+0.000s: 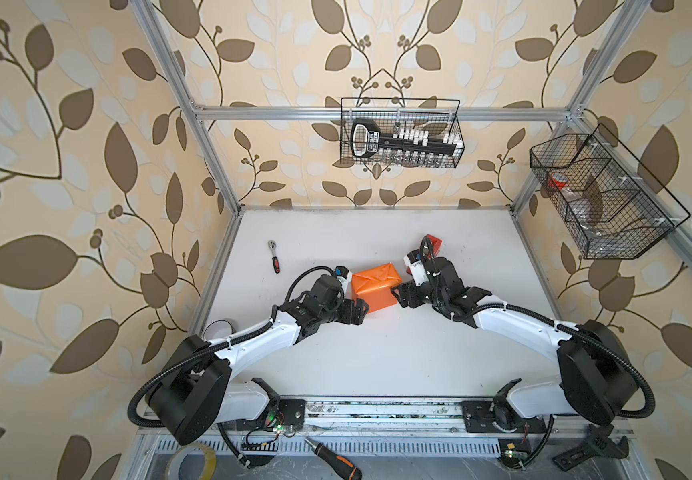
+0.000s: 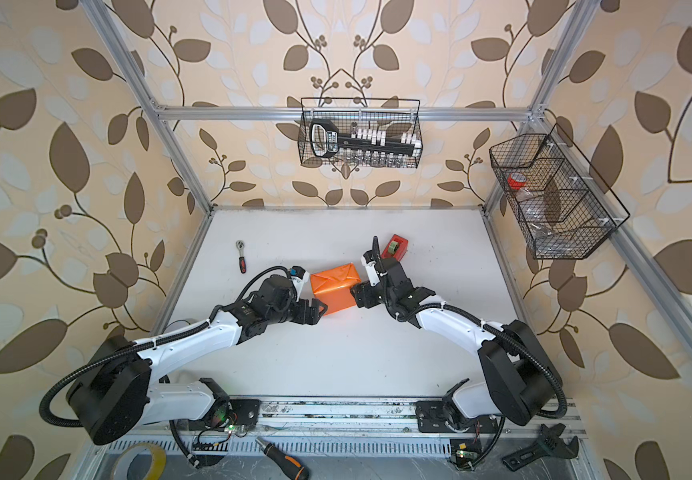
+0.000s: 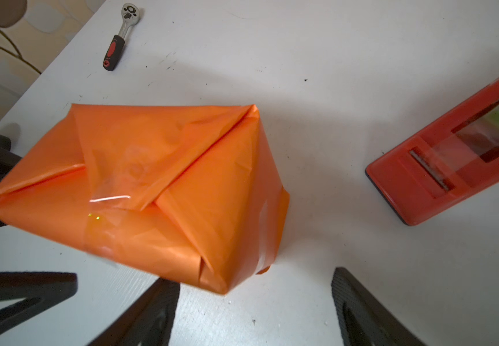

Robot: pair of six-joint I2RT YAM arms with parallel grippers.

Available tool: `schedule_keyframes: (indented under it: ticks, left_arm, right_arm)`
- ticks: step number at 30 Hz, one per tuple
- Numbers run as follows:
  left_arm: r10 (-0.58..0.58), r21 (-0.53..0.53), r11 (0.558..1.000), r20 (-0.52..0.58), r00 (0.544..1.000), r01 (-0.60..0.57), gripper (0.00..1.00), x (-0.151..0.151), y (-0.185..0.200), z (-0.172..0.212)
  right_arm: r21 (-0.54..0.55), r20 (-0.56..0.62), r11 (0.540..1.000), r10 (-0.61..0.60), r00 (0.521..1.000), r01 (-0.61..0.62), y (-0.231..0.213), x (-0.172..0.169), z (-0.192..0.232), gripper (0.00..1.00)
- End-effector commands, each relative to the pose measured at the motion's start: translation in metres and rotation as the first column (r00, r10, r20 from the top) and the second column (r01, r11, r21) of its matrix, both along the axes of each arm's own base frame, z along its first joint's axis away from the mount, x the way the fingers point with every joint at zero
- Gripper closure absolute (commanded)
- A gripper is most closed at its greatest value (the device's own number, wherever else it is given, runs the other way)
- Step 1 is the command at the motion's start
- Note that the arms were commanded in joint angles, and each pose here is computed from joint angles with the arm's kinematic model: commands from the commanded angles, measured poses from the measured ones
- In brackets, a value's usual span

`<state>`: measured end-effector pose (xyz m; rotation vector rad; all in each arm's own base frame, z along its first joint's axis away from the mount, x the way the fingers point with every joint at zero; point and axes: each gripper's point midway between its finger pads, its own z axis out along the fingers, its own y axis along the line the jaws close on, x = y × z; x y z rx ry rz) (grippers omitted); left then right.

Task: Wrap the gift box in paper

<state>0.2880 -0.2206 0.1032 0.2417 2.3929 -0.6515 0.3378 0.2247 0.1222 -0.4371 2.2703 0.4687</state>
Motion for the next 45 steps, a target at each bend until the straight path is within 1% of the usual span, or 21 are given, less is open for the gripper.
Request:
schedule_keyframes:
  ticks: [1,7,8,11,15,17,20,22,24,25,27,30,31,33,34,36,38,40,41,44,45]
  left_arm:
    - [0.077,-0.012,0.997,0.111,0.991,-0.077,0.09,0.039,0.006,0.033]
    - [0.147,-0.062,0.988,0.077,0.986,-0.143,0.12,0.079,0.019,0.044]
    - [0.155,-0.052,0.987,0.050,0.987,-0.152,0.12,0.087,0.020,0.033]
    - [0.174,-0.085,0.982,0.024,0.984,-0.171,0.12,0.103,0.024,0.036]
    - [0.158,-0.124,0.981,0.041,0.987,-0.152,0.12,0.101,0.024,0.054]
    - [0.168,-0.128,0.979,0.084,0.982,-0.157,0.12,0.094,0.030,0.066]
    - [0.235,-0.107,0.970,0.176,0.956,-0.218,0.08,0.085,0.054,0.084]
    - [0.302,-0.072,0.953,0.244,0.922,-0.293,0.06,0.081,0.079,0.091]
    - [0.385,-0.036,0.918,0.324,0.864,-0.396,0.04,0.076,0.110,0.098]
    - [0.420,-0.021,0.897,0.357,0.834,-0.442,0.03,0.073,0.124,0.101]
    - [0.494,0.006,0.836,0.426,0.758,-0.548,0.01,0.067,0.156,0.104]
    - [0.565,0.041,0.741,0.501,0.655,-0.670,0.01,0.057,0.195,0.102]
    - [0.572,0.054,0.718,0.520,0.634,-0.693,0.01,0.056,0.204,0.100]
    - [0.571,0.101,0.683,0.542,0.616,-0.723,0.01,0.056,0.220,0.089]
    - [0.567,0.123,0.676,0.543,0.619,-0.726,0.01,0.058,0.224,0.082]
    - [0.531,0.173,0.688,0.542,0.651,-0.705,0.01,0.065,0.227,0.065]
    - [0.468,0.228,0.723,0.533,0.705,-0.653,0.01,0.073,0.221,0.047]
    - [0.429,0.264,0.747,0.511,0.745,-0.611,0.01,0.078,0.216,0.030]
    - [0.418,0.269,0.758,0.498,0.760,-0.594,0.01,0.080,0.214,0.022]
    - [0.390,0.240,0.805,0.474,0.790,-0.542,0.01,0.085,0.207,0.008]
    - [0.386,0.241,0.809,0.470,0.794,-0.536,0.01,0.087,0.207,0.004]
  right_arm:
    - [0.021,0.055,1.000,-0.009,0.998,0.008,0.006,0.019,0.020,0.19]
    - [0.057,0.058,0.996,-0.072,0.996,0.068,0.010,0.053,0.030,0.20]
    - [0.063,0.053,0.995,-0.083,0.995,0.080,0.011,0.060,0.030,0.20]
    - [0.083,0.033,0.992,-0.094,0.995,0.091,0.015,0.076,0.030,0.22]
    - [0.075,0.052,0.992,-0.107,0.993,0.103,0.006,0.073,0.040,0.22]
    - [0.056,0.081,0.990,-0.133,0.988,0.129,-0.008,0.067,0.046,0.22]
    - [0.006,0.173,0.974,-0.222,0.960,0.225,-0.046,0.056,0.068,0.19]
    - [-0.036,0.240,0.944,-0.310,0.920,0.327,-0.080,0.049,0.080,0.16]
    - [-0.067,0.316,0.891,-0.408,0.856,0.449,-0.119,0.039,0.093,0.12]
    - [-0.074,0.353,0.858,-0.454,0.818,0.508,-0.136,0.035,0.098,0.08]
    - [-0.077,0.426,0.780,-0.538,0.727,0.622,-0.174,0.024,0.106,0.02]
    - [-0.063,0.466,0.673,-0.633,0.618,0.737,-0.220,0.008,0.104,0.00]
    - [-0.055,0.473,0.643,-0.657,0.587,0.764,-0.232,0.004,0.102,0.00]
    - [-0.045,0.491,0.573,-0.701,0.518,0.818,-0.258,-0.007,0.091,0.00]
    - [-0.033,0.497,0.551,-0.715,0.492,0.834,-0.267,-0.011,0.086,0.00]
    - [0.005,0.493,0.523,-0.743,0.452,0.853,-0.281,-0.017,0.073,0.00]
    - [0.018,0.493,0.524,-0.746,0.448,0.852,-0.286,-0.019,0.059,0.00]
    - [0.007,0.494,0.533,-0.737,0.461,0.846,-0.286,-0.020,0.044,0.00]
    - [-0.007,0.491,0.549,-0.726,0.481,0.836,-0.284,-0.019,0.034,0.00]
    - [-0.009,0.488,0.595,-0.699,0.523,0.804,-0.276,-0.018,0.013,0.00]
    - [-0.006,0.503,0.598,-0.691,0.519,0.802,-0.276,-0.016,0.013,0.00]
